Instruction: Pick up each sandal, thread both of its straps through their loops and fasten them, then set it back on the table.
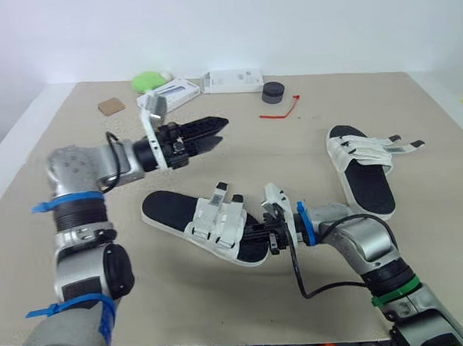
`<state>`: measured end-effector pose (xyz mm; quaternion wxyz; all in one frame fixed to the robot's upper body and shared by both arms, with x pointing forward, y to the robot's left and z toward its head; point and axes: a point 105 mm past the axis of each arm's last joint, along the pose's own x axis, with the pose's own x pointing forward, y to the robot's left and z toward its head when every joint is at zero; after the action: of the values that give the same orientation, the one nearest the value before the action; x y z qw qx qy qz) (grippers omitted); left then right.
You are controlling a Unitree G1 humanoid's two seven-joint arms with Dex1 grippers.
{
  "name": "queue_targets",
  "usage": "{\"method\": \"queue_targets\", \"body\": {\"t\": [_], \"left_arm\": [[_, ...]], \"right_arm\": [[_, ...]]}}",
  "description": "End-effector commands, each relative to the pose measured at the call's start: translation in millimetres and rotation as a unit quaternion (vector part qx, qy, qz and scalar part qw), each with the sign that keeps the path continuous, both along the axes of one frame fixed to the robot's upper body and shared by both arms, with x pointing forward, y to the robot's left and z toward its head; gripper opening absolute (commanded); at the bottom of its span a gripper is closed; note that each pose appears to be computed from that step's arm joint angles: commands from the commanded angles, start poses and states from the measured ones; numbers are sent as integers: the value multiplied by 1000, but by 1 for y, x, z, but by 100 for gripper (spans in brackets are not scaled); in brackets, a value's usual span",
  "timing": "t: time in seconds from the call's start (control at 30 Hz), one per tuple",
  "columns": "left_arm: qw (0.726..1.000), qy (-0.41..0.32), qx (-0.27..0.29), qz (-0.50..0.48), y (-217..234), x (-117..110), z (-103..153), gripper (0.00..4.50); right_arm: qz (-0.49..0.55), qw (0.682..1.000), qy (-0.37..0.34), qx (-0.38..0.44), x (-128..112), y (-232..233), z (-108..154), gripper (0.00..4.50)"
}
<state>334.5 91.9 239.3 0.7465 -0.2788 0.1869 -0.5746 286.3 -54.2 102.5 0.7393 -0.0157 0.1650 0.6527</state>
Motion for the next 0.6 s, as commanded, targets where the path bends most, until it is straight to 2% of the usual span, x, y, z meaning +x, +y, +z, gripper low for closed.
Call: {"method": "queue_targets", "body": {"t": [0.03,0.13,0.2,0.33,0.47,0.6], "left_arm": [[976,-155,123,-88,13,-34,-29,358],[950,-224,168,-140,34,-53,-53,358],[941,-245,168,-164,38,-64,-60,358],[931,-277,165,-169,35,-72,-73,358],[931,-290,157,-158,29,-74,-81,358],[919,-312,186,-153,28,-73,-100,358]], "right_arm": [[-33,998,32,-32,3,-17,-18,0],[-35,999,17,-35,5,-21,-6,0],[-35,998,4,-42,5,-23,3,0],[-64,993,-36,-88,12,-25,24,0],[-124,983,-40,-131,27,-33,38,0],[-158,975,-39,-148,31,-45,63,0]]}}
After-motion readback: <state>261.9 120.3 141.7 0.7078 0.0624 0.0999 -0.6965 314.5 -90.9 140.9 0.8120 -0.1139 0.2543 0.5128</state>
